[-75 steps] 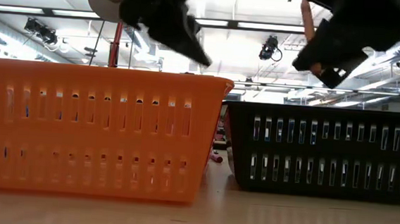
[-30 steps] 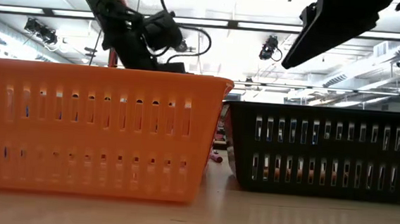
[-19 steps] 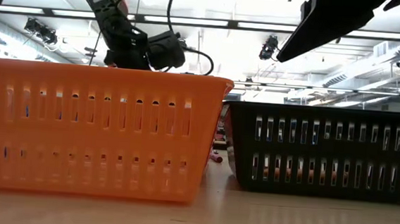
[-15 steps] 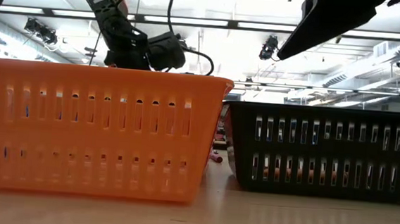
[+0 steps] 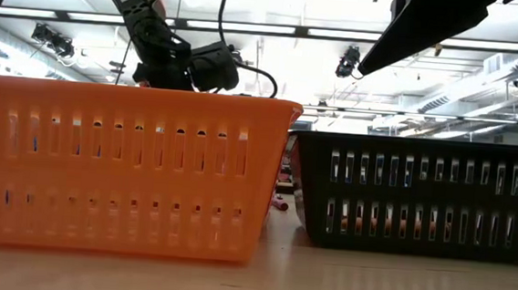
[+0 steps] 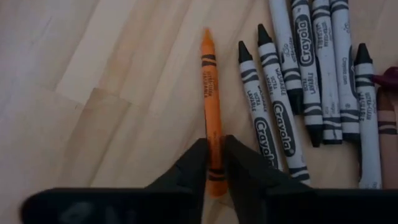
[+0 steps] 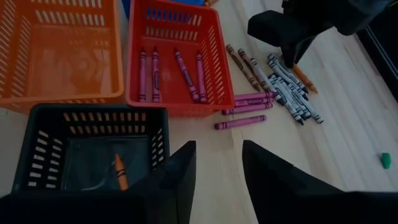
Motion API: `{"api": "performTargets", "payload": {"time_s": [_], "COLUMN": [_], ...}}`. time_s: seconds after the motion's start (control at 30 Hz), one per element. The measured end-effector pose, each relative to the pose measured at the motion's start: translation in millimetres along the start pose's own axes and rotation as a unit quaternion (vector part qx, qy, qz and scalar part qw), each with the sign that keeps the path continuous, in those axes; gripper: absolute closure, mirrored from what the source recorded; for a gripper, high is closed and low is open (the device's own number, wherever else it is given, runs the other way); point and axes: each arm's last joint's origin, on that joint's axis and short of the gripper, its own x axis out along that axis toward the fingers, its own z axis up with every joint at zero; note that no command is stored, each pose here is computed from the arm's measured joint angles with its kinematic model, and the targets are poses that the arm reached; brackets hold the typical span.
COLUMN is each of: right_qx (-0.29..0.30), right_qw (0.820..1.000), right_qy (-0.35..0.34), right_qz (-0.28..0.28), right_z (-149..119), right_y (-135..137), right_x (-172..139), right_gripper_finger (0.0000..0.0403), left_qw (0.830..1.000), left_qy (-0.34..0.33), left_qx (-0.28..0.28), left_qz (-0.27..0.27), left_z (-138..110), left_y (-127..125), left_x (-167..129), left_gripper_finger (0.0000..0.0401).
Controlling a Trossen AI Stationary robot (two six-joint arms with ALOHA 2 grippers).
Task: Sort crayons
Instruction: Put the orange crayon into the black bin
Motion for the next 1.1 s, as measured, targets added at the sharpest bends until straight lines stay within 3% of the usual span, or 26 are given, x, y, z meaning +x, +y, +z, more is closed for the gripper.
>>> {"api": "performTargets", "payload": {"time_s": [0.17,0.53,0.7,0.9,1.1], "right_qx": [0.000,0.029,0.033,0.042,0.034], "right_qw": [1.000,1.000,0.999,0.992,0.992], "right_qy": [0.000,0.000,-0.016,-0.075,-0.079], "right_qz": [0.000,-0.001,-0.021,-0.091,-0.098], "right_z": [0,0,1,6,7], "right_y": [0,0,0,-1,-2], "right_x": [0,0,0,-3,-2], "right_gripper_finger": [0.0268,0.0268,0.0268,0.0268,0.0262], "left_qw": [1.000,1.000,0.999,0.994,0.976], "left_qy": [0.000,-0.011,-0.043,-0.101,-0.201], "left_qx": [0.007,0.013,0.019,0.031,0.046], "left_qz": [0.003,-0.001,-0.011,-0.034,-0.067], "left_z": [0,1,7,16,29], "left_y": [0,-4,-12,-29,-54], "left_x": [0,-10,-22,-42,-71], "left_gripper_finger": [0.0385,0.0364,0.0368,0.0366,0.0366]}}
